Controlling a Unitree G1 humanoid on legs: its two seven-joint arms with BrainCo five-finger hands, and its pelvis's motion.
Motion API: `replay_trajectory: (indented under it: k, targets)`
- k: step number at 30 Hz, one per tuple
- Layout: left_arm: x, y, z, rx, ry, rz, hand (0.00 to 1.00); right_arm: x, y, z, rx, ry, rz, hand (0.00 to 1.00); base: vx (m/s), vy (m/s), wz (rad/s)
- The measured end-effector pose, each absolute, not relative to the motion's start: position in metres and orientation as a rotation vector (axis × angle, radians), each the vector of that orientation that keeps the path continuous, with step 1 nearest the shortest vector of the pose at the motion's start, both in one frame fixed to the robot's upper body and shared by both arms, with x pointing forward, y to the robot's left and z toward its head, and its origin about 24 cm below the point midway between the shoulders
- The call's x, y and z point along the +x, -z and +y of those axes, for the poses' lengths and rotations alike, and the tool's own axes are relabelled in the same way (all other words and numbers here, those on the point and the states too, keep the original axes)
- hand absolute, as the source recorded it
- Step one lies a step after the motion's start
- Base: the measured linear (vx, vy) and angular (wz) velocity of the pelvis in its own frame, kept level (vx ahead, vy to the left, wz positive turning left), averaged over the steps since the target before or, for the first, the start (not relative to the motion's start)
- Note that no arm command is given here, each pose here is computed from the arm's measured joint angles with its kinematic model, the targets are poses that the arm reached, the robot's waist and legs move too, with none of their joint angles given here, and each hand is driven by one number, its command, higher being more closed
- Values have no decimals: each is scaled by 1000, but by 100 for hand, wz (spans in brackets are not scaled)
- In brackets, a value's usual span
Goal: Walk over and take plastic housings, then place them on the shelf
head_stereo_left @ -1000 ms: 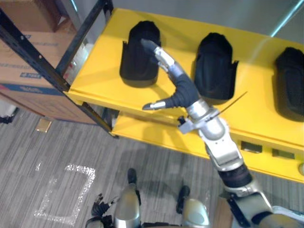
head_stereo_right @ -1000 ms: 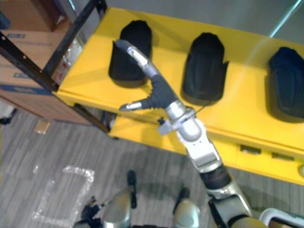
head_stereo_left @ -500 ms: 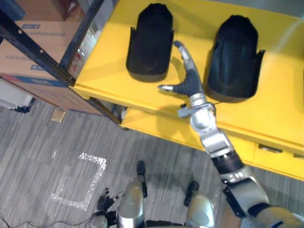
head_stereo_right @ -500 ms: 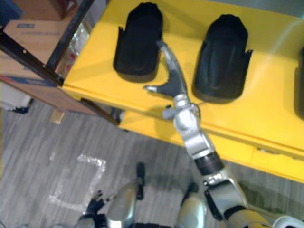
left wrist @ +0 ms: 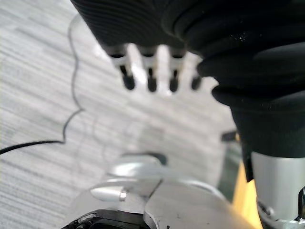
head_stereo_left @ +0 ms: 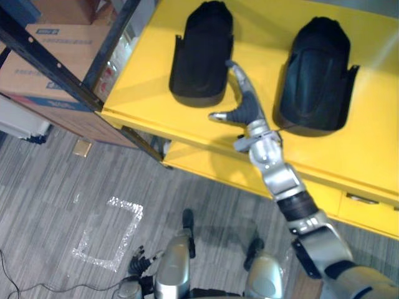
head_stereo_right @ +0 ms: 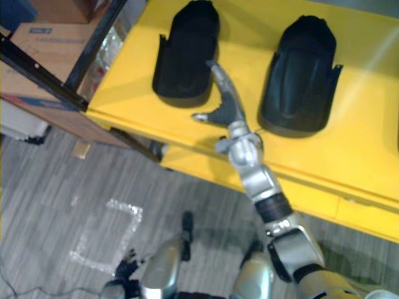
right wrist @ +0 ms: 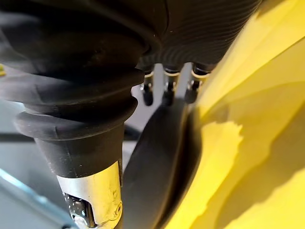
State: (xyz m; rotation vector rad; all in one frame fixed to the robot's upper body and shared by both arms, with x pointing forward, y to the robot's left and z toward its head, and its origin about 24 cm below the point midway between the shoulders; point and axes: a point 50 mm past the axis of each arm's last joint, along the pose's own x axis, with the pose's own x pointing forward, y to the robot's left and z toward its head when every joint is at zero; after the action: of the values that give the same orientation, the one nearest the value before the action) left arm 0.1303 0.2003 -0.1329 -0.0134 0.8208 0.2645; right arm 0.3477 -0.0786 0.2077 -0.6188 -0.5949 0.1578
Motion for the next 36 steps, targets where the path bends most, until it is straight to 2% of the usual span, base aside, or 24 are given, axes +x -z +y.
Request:
replay_trajectory:
  k: [6,17,25,28,32,35,36]
  targets:
    - [130,133,200,-15,-262,833,0,348,-203,-73,-613,-224,-565,0,0,0,0]
    - [130,133,200,-15,-261,836,0,350,-202,-72,-623,-226,-560,0,0,0,0]
    - [130,133,200,-14,-261,834,0,350,-211,-83,-652,-32,-648,0,0,0,-1]
    - [129,133,200,-16,-261,830,0,343,-227,-93,-611,73,-743,0,18,-10,-10]
    - [116,137,206,-16,-288,855,0,303,-260,-116,-465,216,-977,0,99,-11,-18]
    - [95,143,217,-9,-341,925,0,271,-252,-166,-407,437,-1010,0,208,7,-36]
    - [90,144,223,11,-357,953,0,261,-244,-193,-415,557,-975,0,233,16,-38]
